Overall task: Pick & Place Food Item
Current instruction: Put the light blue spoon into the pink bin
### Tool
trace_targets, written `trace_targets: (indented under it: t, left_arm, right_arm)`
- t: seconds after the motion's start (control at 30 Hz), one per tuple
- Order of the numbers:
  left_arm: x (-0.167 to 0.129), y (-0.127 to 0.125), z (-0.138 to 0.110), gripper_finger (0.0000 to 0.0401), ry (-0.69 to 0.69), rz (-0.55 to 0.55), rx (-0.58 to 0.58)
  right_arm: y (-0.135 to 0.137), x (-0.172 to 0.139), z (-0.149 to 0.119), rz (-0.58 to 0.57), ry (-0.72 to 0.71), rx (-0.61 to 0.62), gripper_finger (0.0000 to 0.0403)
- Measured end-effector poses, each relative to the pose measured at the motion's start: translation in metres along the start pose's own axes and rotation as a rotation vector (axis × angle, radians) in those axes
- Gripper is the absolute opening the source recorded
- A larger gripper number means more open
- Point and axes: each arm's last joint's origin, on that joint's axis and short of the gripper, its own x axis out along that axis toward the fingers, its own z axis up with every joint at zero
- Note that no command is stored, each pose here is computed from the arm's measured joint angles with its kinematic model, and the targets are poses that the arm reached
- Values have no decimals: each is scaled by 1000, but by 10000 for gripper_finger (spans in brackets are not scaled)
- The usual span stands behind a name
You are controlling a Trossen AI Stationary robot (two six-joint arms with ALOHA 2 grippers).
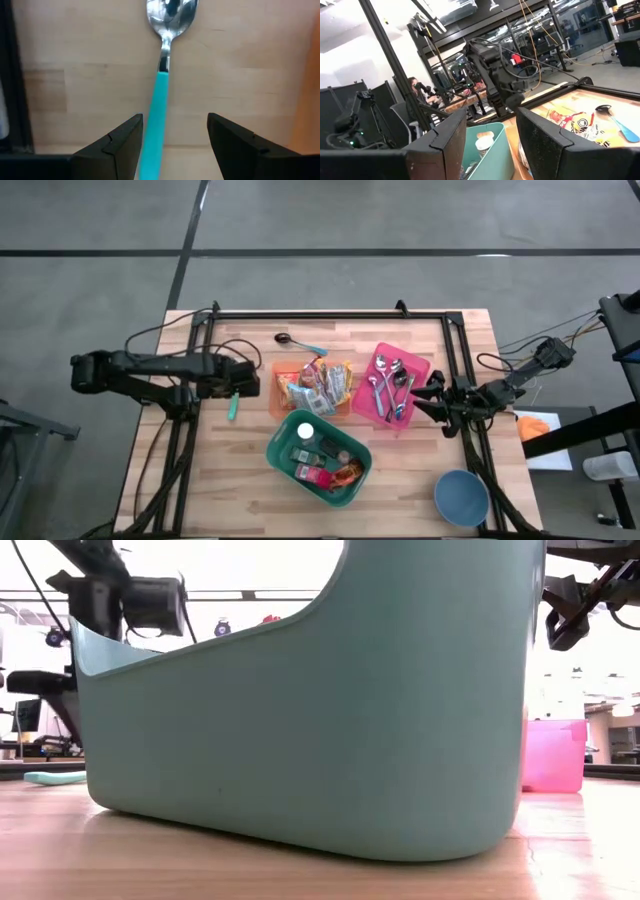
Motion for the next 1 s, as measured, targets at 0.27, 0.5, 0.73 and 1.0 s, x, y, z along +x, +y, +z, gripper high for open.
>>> trace_targets:
  t: [0.27,0.5,0.73,1.0]
  left_arm:
    - [27,10,2,222,-13,-25,73]
    - [37,15,2,222,-11,-36,89]
    - [37,14,2,196,-13,-39,149]
    - [42,12,2,98,-4,-1,146]
  right_arm:
    - [0,0,0,0,0,0,171]
    - [0,0,0,0,0,0,171]
    - [0,0,0,0,0,0,171]
    - [0,0,0,-1,0,0,171]
